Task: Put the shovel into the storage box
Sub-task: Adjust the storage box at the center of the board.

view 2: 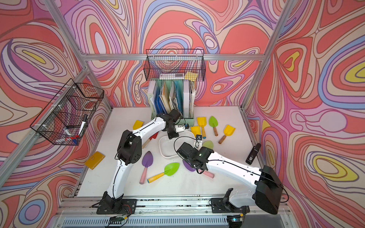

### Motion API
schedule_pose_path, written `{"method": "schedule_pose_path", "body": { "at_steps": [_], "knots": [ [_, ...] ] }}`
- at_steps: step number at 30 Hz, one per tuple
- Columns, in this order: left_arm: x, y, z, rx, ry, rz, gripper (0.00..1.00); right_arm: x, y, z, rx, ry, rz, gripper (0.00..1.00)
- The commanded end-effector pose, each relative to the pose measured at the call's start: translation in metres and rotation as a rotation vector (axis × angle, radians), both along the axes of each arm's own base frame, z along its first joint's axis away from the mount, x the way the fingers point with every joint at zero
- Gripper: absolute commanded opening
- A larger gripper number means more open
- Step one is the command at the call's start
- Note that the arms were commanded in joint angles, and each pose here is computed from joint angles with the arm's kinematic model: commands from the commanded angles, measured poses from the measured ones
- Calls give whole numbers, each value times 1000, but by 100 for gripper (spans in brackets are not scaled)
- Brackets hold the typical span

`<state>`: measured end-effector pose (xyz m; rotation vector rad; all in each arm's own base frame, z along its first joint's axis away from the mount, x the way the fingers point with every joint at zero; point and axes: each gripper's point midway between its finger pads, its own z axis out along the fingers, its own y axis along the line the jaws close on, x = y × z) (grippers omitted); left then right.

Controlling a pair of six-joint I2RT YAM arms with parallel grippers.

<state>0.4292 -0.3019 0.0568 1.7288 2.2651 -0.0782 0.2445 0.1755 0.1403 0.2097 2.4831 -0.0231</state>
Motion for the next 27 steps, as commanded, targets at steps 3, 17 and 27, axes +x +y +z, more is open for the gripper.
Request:
{"method": "schedule_pose_path", "body": {
  "at_steps": [3, 17, 27],
  "knots": [
    [-1, 8, -6, 45, 12, 15, 0, -4, -4, -3, -10, 1, 4, 81],
    [7, 53, 64, 72, -82, 349, 0, -1, -4, 22, 69, -65, -14, 81],
    [-19, 88, 105, -62, 25, 741, 0, 6, 6, 41, 69, -74, 49, 81]
  ]
}}
